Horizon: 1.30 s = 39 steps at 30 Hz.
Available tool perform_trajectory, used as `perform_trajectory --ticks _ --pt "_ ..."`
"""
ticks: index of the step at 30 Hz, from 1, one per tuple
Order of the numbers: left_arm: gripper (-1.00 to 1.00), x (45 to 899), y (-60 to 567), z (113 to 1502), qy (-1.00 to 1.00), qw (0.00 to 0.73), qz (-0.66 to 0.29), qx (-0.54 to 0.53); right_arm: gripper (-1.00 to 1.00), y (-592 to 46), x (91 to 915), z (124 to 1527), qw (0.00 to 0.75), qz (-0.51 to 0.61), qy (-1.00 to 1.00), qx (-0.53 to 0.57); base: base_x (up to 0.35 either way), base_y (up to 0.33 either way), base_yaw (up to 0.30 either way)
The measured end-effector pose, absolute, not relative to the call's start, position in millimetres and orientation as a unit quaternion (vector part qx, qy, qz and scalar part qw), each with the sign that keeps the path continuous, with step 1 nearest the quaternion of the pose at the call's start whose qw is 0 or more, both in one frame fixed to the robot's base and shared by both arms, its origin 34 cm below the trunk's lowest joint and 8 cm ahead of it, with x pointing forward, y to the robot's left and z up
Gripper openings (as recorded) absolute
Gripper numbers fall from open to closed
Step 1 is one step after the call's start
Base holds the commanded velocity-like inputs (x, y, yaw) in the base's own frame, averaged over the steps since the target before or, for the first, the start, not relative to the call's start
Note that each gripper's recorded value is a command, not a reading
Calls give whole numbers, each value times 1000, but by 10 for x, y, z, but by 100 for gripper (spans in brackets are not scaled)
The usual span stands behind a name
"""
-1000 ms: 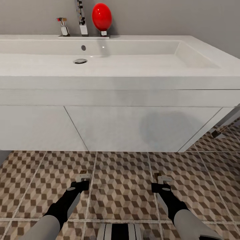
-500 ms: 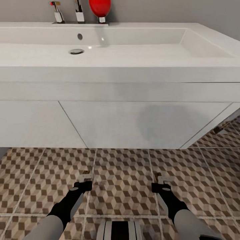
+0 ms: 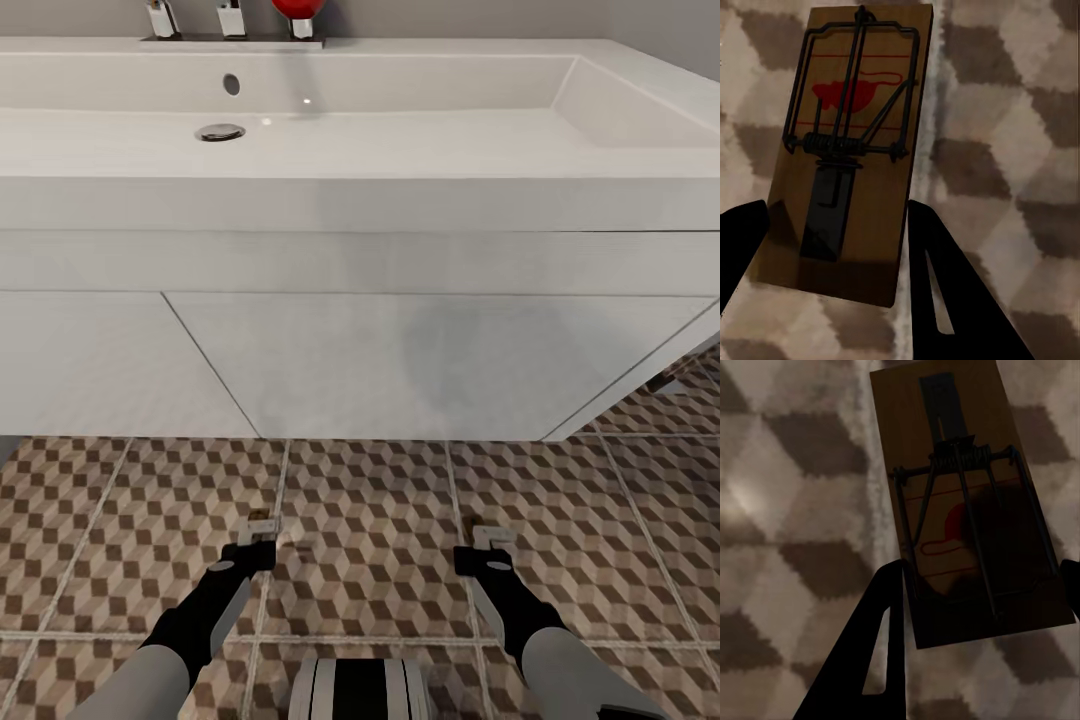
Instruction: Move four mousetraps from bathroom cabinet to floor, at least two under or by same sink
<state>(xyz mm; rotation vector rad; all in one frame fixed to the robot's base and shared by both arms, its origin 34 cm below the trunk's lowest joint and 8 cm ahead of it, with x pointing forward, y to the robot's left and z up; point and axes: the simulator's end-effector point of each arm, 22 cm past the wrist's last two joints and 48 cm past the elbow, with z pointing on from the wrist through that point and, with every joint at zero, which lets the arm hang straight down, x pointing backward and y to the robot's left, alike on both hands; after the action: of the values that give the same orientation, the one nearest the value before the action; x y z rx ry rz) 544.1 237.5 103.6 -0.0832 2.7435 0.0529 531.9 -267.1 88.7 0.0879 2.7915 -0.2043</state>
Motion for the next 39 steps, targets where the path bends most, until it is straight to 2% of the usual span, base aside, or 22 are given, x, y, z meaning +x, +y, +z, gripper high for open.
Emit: perform_trajectory --ticks 13,20,29,39 --pt "-100 5982 2359 1386 967 254 14 -30 -100 -2698 5371 914 172 -78 982 27 0 0 0" --pt "-100 6083 2276 1508 974 227 3 -23 -100 -2427 5747 1052 194 -60 978 33 0 0 0" --pt "-100 6009 2200 1440 973 229 -2 -21 -100 -2177 6074 1183 214 -45 975 35 0 0 0" --pt "-100 5857 2092 1332 976 214 -7 -21 -100 -2154 6249 1218 216 -45 975 34 0 0 0"
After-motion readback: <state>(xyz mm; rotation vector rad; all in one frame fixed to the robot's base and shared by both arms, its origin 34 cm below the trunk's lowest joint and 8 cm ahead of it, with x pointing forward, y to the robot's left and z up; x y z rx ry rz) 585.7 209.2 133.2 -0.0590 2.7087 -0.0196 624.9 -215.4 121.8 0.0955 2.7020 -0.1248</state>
